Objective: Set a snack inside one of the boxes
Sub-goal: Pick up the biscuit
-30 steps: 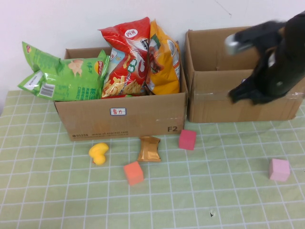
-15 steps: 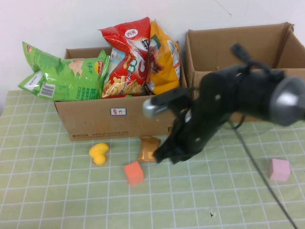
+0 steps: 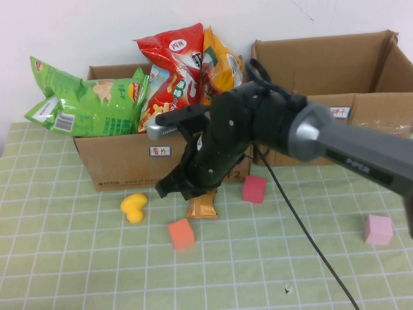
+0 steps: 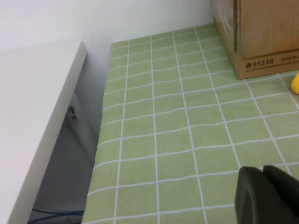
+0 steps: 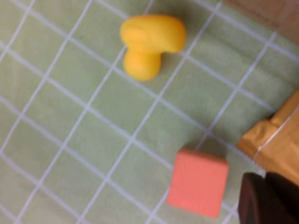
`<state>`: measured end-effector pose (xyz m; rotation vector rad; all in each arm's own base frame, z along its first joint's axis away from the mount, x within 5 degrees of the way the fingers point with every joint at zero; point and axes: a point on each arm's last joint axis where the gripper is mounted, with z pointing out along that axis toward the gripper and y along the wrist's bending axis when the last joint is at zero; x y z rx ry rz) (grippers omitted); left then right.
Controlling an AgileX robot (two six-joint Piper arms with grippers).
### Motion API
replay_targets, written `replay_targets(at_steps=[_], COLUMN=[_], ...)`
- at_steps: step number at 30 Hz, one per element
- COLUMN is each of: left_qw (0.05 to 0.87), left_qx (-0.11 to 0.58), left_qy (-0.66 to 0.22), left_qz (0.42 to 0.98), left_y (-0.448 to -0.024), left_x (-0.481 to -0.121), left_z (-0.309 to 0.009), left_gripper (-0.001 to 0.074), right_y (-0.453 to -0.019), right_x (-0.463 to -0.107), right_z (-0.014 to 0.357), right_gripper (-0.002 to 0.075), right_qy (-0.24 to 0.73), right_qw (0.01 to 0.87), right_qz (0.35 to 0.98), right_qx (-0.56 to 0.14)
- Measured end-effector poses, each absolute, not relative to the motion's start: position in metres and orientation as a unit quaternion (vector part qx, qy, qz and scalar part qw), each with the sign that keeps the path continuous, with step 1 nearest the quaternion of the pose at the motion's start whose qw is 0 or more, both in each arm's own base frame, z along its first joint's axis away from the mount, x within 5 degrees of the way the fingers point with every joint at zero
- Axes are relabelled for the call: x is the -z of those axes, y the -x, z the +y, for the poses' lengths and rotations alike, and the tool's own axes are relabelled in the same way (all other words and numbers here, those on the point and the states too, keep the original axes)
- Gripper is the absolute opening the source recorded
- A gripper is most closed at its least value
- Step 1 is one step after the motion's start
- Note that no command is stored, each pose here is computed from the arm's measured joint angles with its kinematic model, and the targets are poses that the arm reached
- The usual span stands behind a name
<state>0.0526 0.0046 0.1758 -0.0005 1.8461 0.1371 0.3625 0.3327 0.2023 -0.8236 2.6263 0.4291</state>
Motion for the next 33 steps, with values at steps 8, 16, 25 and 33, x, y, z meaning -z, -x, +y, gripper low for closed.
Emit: replay_targets(at_steps=[8,16,25,33], left_qw=[0.601,0.601,0.601,0.601], left_qx=[-0.059,-0.059,-0.059,-0.059], left_qy=[0.000,0.000,0.000,0.000], left_qz=[0.797,0.797,0.797,0.797], left_y=[-0.053,-0.053,-0.053,-0.053], left_x=[-0.176,-0.176,-0.176,-0.176], left_z=[0.005,0.005,0.005,0.005], left_gripper=[-0.0003,-0.0003,-0.0003,-0.0003], right_y=[-0.376,-0.388,-0.394,-0.394], right_x=[-0.178,-0.152,-0.124,-0.114], right_z=[0.336,0.335,0.337,0.337], right_gripper=[0.0337,0.0538,0.0541,0.0383], right_qy=[0.286,0.227,0.183,0.181], right_qw=[0.175,0.194,0.192,0.179], right_qz=[0.935,0.951,0.960,0.963], right_qx=[-0.113,-0.082,-0.088,-0.083])
